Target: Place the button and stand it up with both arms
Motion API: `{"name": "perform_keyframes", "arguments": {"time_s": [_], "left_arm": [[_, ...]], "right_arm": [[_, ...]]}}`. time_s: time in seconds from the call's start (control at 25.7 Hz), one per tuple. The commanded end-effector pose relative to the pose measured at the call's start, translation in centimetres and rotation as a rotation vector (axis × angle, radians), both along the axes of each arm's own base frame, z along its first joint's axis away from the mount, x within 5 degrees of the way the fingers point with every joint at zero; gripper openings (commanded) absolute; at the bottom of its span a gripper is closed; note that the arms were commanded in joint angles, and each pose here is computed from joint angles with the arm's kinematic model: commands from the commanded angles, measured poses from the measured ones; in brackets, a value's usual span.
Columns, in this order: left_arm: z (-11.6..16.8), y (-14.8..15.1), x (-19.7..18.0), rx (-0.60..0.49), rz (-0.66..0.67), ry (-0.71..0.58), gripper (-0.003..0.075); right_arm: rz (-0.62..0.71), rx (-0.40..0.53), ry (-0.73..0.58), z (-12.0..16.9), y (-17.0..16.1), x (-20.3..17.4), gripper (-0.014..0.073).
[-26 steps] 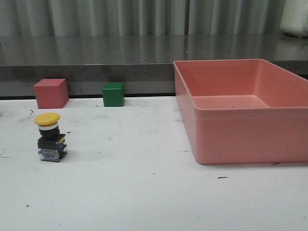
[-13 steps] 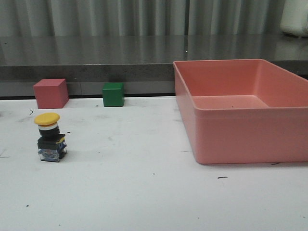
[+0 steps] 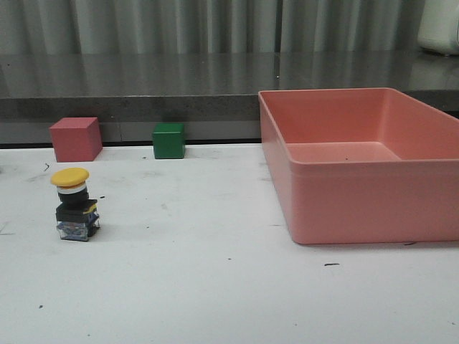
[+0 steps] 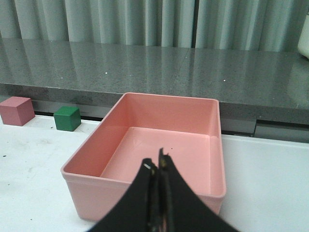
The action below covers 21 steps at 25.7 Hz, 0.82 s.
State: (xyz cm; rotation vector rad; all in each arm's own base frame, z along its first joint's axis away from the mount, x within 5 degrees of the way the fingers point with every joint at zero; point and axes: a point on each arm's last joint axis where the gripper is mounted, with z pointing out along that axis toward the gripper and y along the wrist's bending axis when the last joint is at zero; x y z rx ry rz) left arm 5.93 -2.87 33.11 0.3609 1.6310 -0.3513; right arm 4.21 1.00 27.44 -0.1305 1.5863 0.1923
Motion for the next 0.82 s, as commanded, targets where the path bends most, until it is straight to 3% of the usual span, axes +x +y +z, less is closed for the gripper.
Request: {"name": "perform_keyframes", "arguments": {"time_s": [0.0, 0.27, 0.78], "left_arm": [[1.3, 0.0, 0.0, -0.044, 0.002, -0.079, -0.0020], [-1.1, -0.2, 0.5, -0.024, 0.007, -0.038, -0.0020], [-8.5, 2.3, -1.3, -0.120, 0.345, -0.081, -0.0020]], "right_arm": [[-0.011, 0.008, -0.096, 1.5, -0.1, -0.1, -0.0062], [-0.011, 0.008, -0.096, 1.5, -0.1, -0.1, -0.0062], [-0.011, 0.008, -0.096, 1.5, -0.1, -0.1, -0.0062]]}}
